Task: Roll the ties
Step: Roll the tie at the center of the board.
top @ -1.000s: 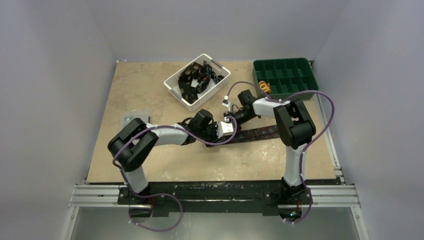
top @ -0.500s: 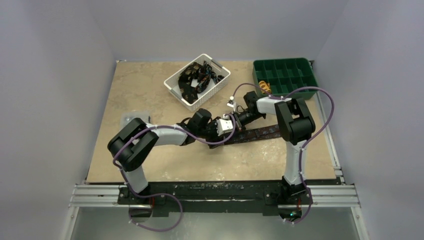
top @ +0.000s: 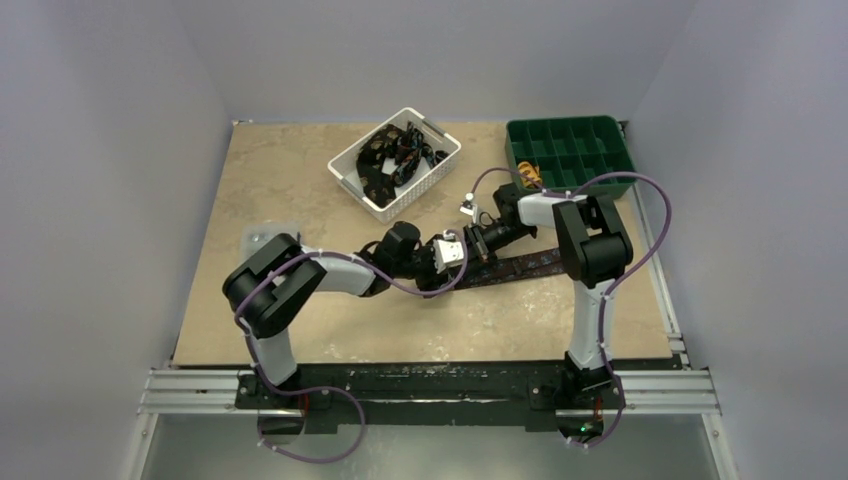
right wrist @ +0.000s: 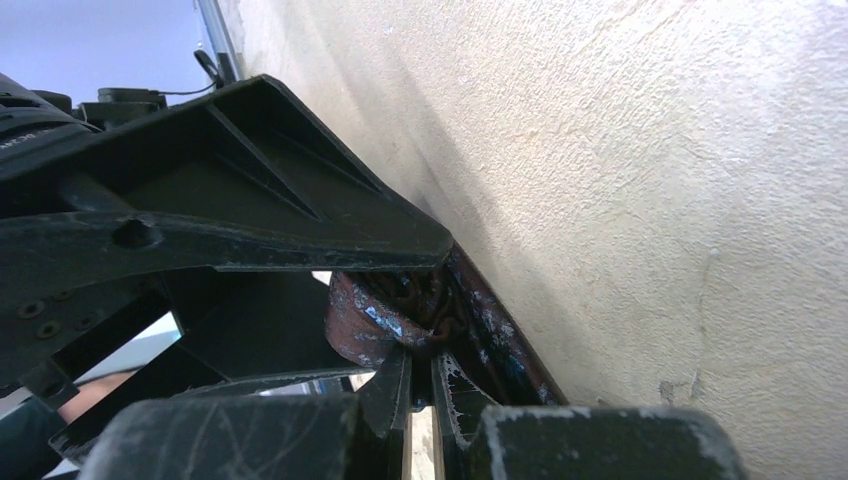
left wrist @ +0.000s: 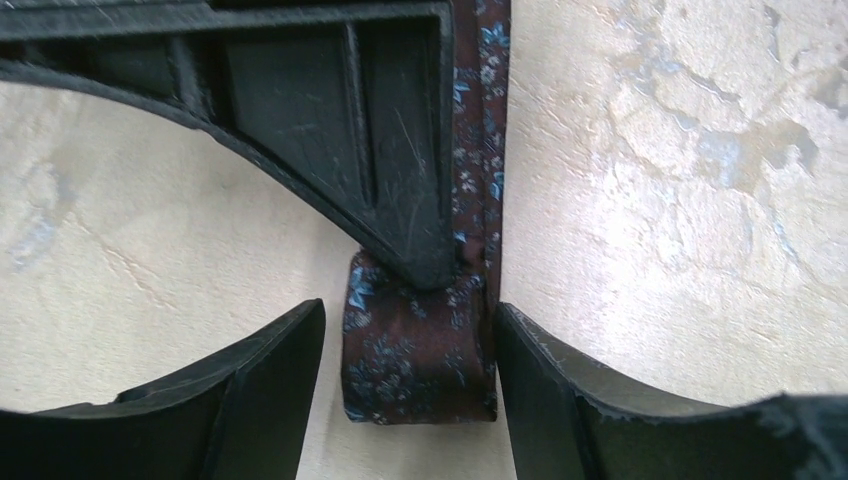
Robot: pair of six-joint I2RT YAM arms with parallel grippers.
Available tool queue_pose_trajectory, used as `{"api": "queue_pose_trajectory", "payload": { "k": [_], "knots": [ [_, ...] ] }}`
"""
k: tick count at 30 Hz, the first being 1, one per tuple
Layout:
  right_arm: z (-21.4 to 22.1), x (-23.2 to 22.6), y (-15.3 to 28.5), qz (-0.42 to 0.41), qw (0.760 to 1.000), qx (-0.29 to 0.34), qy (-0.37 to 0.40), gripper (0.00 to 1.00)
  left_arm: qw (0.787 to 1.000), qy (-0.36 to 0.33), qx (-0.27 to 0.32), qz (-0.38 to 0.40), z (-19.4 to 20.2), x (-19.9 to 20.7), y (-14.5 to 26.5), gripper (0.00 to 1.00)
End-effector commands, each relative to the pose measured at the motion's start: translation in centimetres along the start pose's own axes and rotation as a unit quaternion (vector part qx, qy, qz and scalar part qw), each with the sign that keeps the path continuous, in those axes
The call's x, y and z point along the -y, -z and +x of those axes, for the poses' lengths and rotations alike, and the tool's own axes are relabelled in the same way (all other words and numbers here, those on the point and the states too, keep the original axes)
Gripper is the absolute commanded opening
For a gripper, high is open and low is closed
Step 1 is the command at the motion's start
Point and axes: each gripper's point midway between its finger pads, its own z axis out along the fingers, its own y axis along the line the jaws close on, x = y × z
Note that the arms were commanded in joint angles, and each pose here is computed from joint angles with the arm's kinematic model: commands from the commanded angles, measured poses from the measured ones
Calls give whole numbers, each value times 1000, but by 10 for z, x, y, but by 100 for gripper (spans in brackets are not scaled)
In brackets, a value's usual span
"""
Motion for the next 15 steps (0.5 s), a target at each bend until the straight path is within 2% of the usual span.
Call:
{"api": "queue_pose_trajectory", "payload": {
  "k": [1,4,6,8,11,15],
  "knots": [
    [20,54,3,120,992,-30,21,0,999,22,26,23,-5,12,-3,60],
    [19,52,3,118,992,-25,23,0,999,42,10,21,6,16,-6,56],
    [19,49,3,113,993,-26,28,0,999,45,-3,14,13,15,-7,49],
    [16,40,3,96,995,-20,35,1,999,41,-23,8,20,12,-6,37],
    [8,21,7,67,997,-9,43,23,997,15,-73,0,37,9,3,24],
    [10,-7,16,34,998,-7,50,42,991,-24,-131,7,56,12,22,22]
  ]
}}
